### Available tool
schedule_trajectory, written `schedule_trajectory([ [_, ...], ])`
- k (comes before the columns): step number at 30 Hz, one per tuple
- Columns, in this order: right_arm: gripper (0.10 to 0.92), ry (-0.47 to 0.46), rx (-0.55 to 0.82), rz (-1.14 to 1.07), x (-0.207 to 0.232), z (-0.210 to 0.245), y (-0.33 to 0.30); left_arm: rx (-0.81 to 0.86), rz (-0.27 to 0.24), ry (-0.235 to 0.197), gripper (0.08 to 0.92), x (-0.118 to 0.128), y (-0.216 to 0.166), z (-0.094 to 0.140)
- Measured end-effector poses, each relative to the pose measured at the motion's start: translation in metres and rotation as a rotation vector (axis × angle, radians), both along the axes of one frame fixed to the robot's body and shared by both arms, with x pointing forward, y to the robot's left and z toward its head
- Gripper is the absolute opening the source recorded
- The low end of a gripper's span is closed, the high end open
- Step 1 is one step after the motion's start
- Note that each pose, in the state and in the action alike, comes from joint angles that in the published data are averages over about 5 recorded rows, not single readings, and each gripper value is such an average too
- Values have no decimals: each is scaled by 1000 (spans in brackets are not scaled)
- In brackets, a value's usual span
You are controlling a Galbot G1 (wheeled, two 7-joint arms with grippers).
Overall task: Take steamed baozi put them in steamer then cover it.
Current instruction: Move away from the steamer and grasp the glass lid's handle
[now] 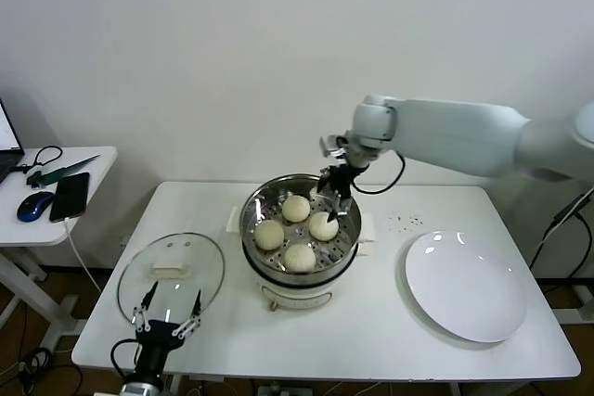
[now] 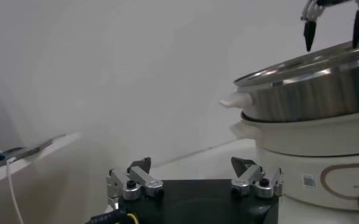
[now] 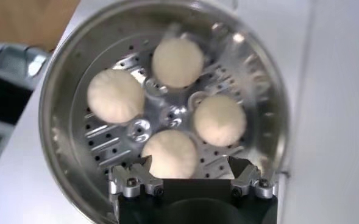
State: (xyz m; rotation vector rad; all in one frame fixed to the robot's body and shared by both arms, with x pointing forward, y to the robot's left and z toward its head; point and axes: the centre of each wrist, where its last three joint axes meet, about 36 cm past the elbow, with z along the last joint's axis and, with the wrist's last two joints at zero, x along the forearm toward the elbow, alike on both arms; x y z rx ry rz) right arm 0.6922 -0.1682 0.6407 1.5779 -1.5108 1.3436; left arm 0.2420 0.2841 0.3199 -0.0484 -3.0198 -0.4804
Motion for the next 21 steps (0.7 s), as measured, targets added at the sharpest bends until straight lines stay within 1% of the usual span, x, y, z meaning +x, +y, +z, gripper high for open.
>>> schedule_trajectory([
  [6,823,-85,218,-53,-18,-13,-52,14,12,3,823,0,5,0],
  [15,823,-211,573,-215,-58,-62,-117,42,29,7,823,1,8,2],
  [21,823,-274,766,-345,-85,-94,-146,79,38,4,823,5,10,8],
])
